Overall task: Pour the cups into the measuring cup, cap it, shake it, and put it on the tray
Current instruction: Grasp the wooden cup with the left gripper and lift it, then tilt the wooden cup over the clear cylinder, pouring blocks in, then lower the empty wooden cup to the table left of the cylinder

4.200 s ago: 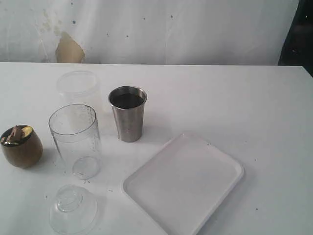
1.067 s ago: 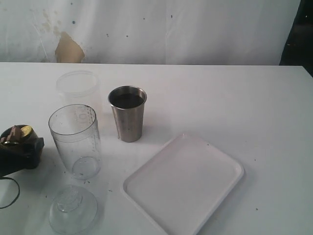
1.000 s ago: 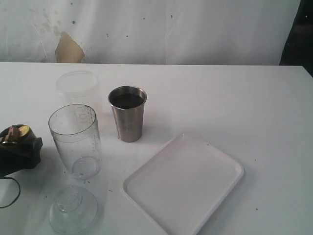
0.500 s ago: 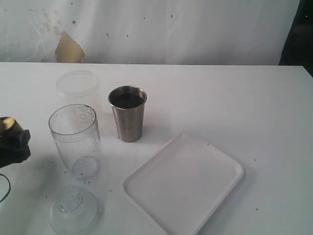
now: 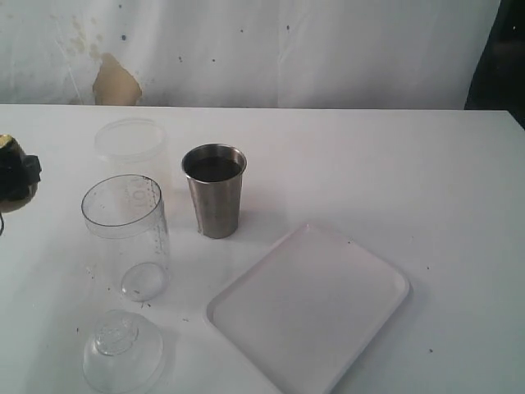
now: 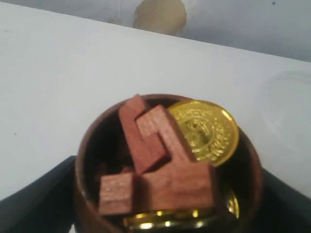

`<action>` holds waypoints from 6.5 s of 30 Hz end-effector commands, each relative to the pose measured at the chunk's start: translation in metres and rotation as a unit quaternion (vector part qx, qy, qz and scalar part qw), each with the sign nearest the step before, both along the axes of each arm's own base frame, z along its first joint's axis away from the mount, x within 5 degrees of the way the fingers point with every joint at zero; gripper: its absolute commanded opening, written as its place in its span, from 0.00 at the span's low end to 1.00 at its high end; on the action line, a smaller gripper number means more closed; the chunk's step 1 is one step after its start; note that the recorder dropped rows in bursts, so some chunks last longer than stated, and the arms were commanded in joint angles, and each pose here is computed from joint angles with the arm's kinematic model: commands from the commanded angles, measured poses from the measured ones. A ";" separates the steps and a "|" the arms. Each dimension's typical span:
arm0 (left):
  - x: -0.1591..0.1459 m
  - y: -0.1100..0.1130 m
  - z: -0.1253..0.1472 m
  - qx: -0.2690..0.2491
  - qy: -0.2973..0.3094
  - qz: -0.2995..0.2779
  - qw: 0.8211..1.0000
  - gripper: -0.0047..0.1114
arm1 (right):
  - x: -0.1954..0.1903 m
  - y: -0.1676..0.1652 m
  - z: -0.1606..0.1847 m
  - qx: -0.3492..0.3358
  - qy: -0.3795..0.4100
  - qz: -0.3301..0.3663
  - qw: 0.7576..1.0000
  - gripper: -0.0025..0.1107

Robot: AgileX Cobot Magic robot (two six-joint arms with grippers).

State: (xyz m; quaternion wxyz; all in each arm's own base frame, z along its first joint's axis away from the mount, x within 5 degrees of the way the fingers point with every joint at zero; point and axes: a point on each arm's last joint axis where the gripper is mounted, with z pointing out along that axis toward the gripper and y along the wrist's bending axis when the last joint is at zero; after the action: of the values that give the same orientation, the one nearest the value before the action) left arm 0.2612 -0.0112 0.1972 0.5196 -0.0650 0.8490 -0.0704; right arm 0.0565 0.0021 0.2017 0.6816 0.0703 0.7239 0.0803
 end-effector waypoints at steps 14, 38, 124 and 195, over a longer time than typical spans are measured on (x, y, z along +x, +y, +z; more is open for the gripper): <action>0.005 -0.013 0.096 0.244 0.118 -0.164 0.948 0.04 | 0.000 0.003 -0.001 0.003 -0.003 0.023 1.000 0.02; -0.027 -0.072 0.127 0.446 0.030 -0.295 0.845 0.04 | 0.000 0.003 -0.001 0.003 -0.003 0.023 1.000 0.02; -0.029 -0.167 0.082 0.841 0.065 -0.250 0.475 0.04 | 0.000 0.003 -0.001 -0.003 -0.003 0.023 1.000 0.02; 0.006 -0.001 -0.108 -0.009 -0.068 -0.150 0.986 0.23 | 0.000 0.003 -0.001 -0.003 -0.003 0.023 1.000 0.02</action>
State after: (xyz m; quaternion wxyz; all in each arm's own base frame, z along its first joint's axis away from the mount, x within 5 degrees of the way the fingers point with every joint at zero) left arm 0.2645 -0.0087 0.0923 0.5577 0.0370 0.8146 -0.1550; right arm 0.0564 0.0047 0.2017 0.6796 0.0545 0.7252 0.0962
